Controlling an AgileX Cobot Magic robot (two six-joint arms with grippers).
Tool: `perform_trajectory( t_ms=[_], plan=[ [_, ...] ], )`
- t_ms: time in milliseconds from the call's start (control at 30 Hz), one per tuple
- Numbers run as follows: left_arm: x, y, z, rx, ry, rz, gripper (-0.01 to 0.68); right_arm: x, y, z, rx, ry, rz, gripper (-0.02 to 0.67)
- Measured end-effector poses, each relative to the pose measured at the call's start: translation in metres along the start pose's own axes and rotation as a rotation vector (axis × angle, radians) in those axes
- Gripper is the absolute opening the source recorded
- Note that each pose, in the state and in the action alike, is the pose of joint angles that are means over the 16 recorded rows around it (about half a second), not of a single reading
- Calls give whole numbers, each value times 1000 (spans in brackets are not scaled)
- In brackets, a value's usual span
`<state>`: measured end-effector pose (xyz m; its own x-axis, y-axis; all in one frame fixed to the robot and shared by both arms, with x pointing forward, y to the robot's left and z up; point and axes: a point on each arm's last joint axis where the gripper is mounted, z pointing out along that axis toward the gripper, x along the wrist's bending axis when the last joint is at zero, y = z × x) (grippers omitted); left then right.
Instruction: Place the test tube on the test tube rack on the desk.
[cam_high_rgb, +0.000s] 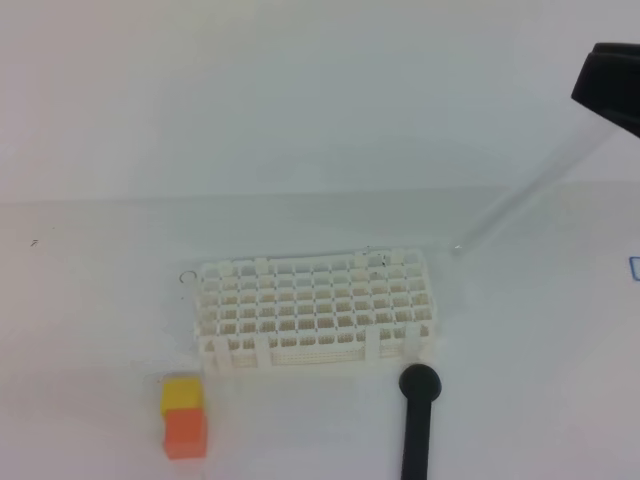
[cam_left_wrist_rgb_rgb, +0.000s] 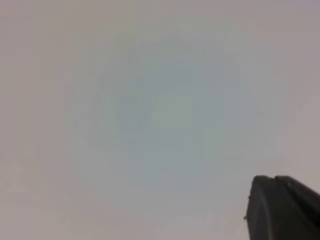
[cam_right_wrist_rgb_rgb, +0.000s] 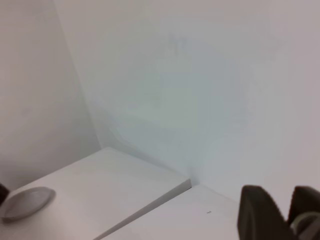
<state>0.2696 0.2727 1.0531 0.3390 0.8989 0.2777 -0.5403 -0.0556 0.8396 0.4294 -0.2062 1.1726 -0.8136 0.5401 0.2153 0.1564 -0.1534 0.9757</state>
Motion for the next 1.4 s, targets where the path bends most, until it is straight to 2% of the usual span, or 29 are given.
perform_trajectory(
  t_ms=[200, 300, 467, 600, 967, 1200, 1400],
  plan=[
    [9, -30, -5, 208, 158, -319, -1, 0, 0, 0, 0, -1, -15, 116],
    [8, -45, -10, 323, 196, -400, -1, 0, 0, 0, 0, -1, -23, 116],
    [5, -64, -17, 463, 220, -423, -1, 0, 0, 0, 0, -2, -36, 116],
    [2, -72, -21, 502, 223, -430, -1, -1, 0, 0, 2, -13, -51, 116],
    [0, -79, -24, 546, 243, -516, -1, -8, 0, 0, 11, -88, -142, 116],
    [-3, -85, -28, 629, 262, -586, -1, -14, 0, -1, 13, -151, -211, 116],
    [-5, -90, -33, 703, 271, -606, -1, -17, 1, -2, 16, -188, -245, 116]
  ],
)
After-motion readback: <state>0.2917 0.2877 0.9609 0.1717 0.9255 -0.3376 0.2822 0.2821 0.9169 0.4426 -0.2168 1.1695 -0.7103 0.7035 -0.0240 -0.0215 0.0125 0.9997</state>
